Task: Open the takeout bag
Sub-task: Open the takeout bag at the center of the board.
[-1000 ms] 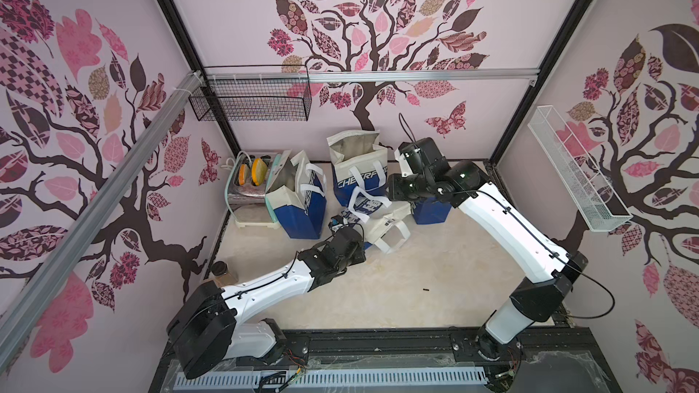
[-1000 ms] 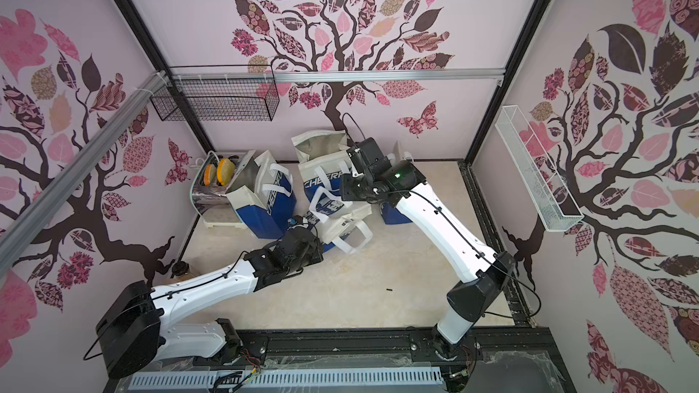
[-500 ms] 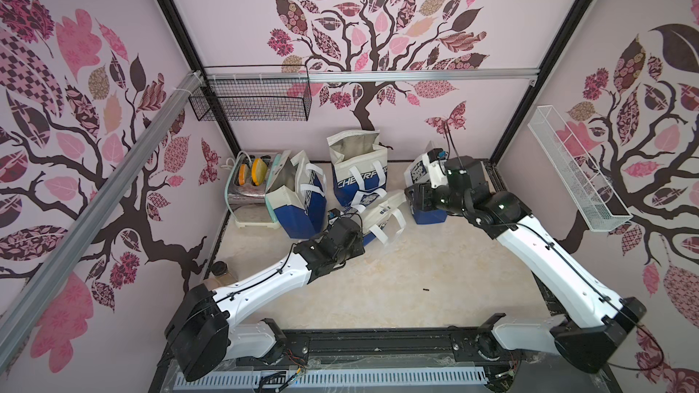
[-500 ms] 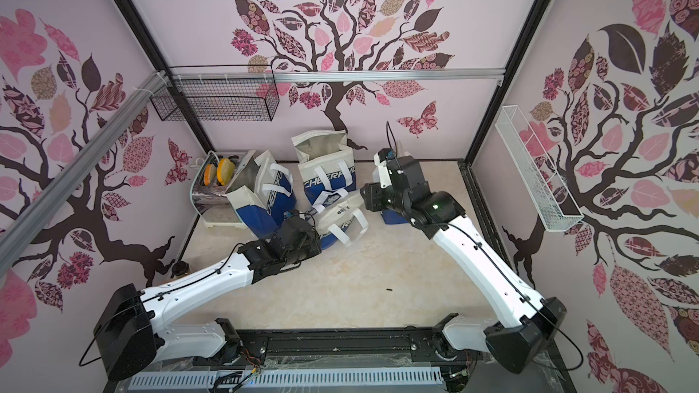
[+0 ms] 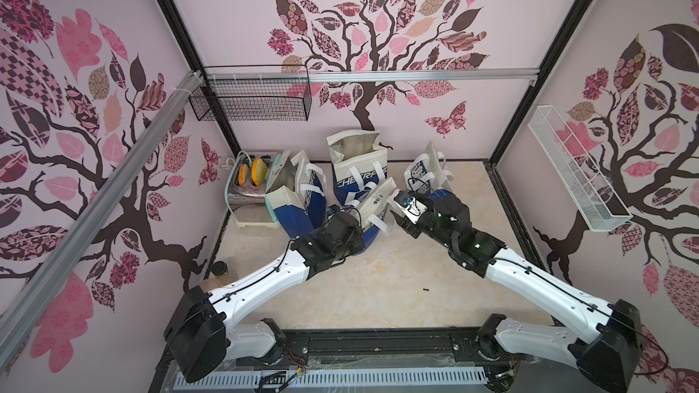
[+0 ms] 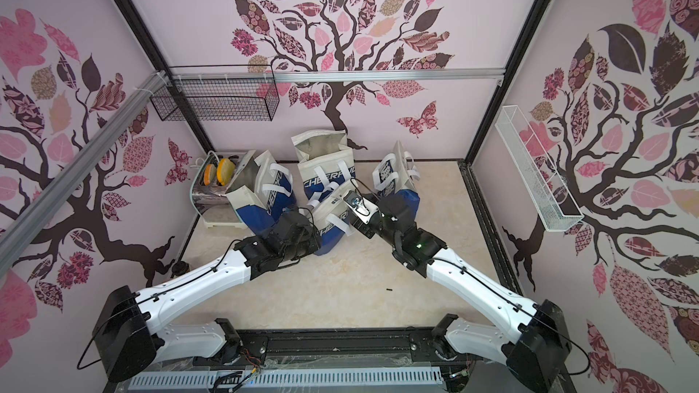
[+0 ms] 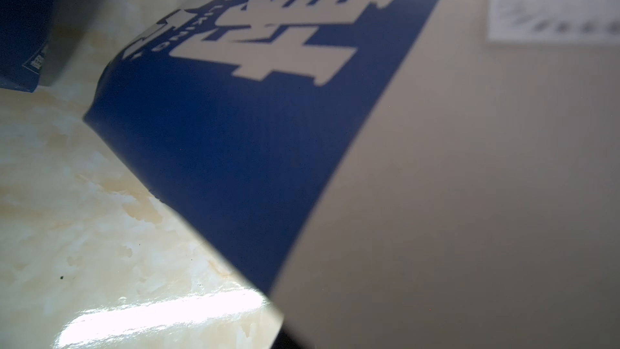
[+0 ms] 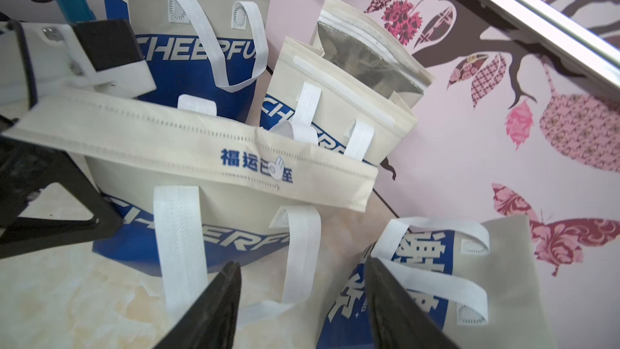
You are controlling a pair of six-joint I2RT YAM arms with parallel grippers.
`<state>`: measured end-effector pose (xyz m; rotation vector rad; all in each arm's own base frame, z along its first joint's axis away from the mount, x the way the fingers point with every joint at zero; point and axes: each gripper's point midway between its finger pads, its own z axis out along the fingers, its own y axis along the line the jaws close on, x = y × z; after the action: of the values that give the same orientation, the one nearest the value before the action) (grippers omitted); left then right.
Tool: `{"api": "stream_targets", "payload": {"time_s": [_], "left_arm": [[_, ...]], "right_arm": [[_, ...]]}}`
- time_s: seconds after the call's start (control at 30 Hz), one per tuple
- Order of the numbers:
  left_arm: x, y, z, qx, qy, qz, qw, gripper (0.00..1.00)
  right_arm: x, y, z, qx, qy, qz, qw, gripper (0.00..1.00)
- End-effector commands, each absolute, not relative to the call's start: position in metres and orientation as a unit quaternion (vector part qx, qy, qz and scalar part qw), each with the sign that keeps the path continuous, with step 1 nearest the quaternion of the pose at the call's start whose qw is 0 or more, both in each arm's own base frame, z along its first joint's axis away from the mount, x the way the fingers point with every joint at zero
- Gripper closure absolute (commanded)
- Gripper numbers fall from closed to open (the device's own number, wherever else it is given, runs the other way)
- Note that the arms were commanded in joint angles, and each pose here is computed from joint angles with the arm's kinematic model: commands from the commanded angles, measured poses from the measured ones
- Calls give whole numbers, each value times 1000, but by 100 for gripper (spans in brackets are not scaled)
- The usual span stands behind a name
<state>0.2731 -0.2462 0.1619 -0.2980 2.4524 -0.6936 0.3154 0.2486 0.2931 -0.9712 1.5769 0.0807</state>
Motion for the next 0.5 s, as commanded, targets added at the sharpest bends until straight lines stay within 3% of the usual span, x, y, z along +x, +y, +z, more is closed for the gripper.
{"api": "stream_targets", "payload": {"time_s": [0.0, 0.27, 0.47], "left_arm": [[270, -244, 160, -103, 922, -251, 275, 100], [271, -241, 163, -103, 923, -246, 277, 100], [274, -236, 166, -105, 923, -244, 279, 100]], "right_arm": [[336, 251, 330, -407, 638, -13, 653, 39], [351, 269, 317, -432, 631, -24, 644, 40], [350, 251, 312, -417, 636, -63, 646, 40]]}}
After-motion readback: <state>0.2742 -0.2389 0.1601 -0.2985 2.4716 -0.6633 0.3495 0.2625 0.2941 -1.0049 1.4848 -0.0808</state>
